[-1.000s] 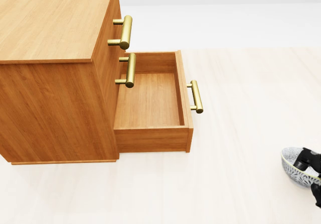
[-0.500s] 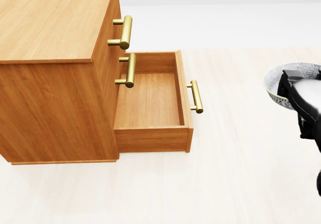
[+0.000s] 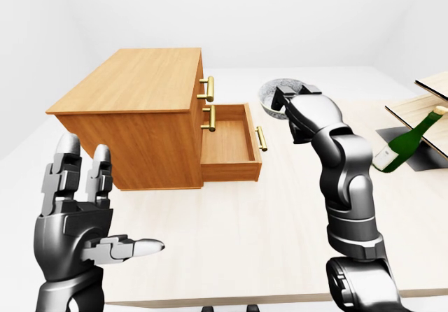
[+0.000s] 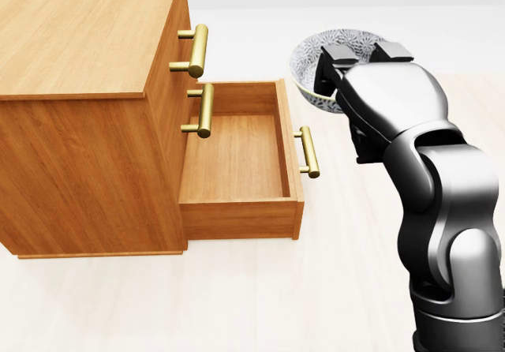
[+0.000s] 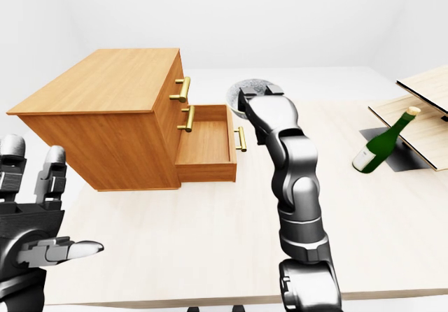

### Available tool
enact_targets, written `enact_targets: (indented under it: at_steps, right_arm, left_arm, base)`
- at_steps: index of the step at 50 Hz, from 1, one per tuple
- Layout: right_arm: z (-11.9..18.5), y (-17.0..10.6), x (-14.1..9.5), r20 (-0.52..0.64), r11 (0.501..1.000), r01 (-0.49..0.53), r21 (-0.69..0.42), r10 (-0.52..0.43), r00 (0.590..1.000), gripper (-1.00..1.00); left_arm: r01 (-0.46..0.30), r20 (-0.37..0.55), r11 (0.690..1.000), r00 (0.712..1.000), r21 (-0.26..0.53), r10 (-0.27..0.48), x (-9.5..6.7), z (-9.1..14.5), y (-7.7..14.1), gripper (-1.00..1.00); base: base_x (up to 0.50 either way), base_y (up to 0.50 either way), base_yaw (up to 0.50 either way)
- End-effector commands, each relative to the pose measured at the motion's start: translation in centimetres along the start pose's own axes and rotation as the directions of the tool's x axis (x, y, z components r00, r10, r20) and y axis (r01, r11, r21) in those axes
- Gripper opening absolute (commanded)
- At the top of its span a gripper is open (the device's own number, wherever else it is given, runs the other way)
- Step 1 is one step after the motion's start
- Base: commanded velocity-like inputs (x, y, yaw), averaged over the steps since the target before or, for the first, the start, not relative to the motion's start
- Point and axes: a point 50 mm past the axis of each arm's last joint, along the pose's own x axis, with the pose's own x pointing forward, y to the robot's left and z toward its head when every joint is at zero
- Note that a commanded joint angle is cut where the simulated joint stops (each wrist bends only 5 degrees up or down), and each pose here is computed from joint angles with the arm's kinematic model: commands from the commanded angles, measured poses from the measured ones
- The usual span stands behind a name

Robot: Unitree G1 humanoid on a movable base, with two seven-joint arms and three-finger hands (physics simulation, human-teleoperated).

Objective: Put the bowl on top of the cabinet.

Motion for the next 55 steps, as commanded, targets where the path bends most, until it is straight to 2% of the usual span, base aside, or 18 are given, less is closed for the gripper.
enact_targets:
  at_steps: [1,14,18,21,27,33,41,48,55]
  right_arm:
    - [1.5,0.2,1.4,0.008,0.999,-0.029,-0.032,0.029,1.000,-1.00]
    - [1.5,0.3,1.0,0.017,1.000,-0.022,-0.013,0.022,1.000,-1.00]
    - [1.3,-0.1,1.9,0.016,0.999,-0.037,-0.023,0.038,0.999,-1.00]
    - [2.1,-1.8,3.1,0.032,0.999,-0.015,-0.052,0.016,0.999,-1.00]
    - [3.0,-4.1,5.4,0.056,0.999,-0.029,-0.046,0.031,0.998,-1.00]
    - [3.7,-8.2,7.3,0.046,0.997,-0.009,-0.083,0.013,0.999,-1.00]
    - [4.0,-11.8,9.6,0.034,0.995,-0.091,-0.039,0.093,0.995,-1.00]
    - [3.6,-12.8,10.7,0.007,0.978,-0.210,0.023,0.210,0.978,-1.00]
    - [4.8,-13.8,10.8,0.030,0.970,-0.240,0.036,0.239,0.970,-1.00]
  left_arm:
    - [-0.040,-0.097,0.999,0.995,-0.027,0.037,0.4,-2.8,0.5,1.00]
    - [-0.038,-0.105,0.999,0.994,-0.027,0.035,0.3,-3.0,0.4,1.00]
    - [-0.032,-0.113,0.999,0.993,-0.029,0.029,0.2,-3.1,0.3,1.00]
    - [-0.030,-0.116,0.999,0.993,-0.027,0.027,0.2,-3.2,0.3,1.00]
    - [-0.025,-0.126,0.999,0.992,-0.026,0.022,0.2,-3.4,0.2,1.00]
    - [-0.028,-0.121,0.999,0.992,-0.025,0.025,0.2,-3.2,0.2,1.00]
    - [-0.031,-0.114,0.999,0.993,-0.025,0.028,0.3,-3.1,0.4,1.00]
    - [-0.033,-0.112,0.999,0.993,-0.024,0.030,0.3,-3.1,0.3,1.00]
    - [-0.030,-0.114,0.999,0.993,-0.023,0.027,0.2,-3.1,0.2,1.00]
  base:
    - [0.00,0.00,0.00]
    - [0.00,0.00,0.00]
    - [0.00,0.00,0.00]
    - [0.00,0.00,0.00]
    - [0.00,0.00,0.00]
    - [0.00,0.00,0.00]
    - [0.00,0.00,0.00]
    - [0.00,0.00,0.00]
    - [0.00,0.00,0.00]
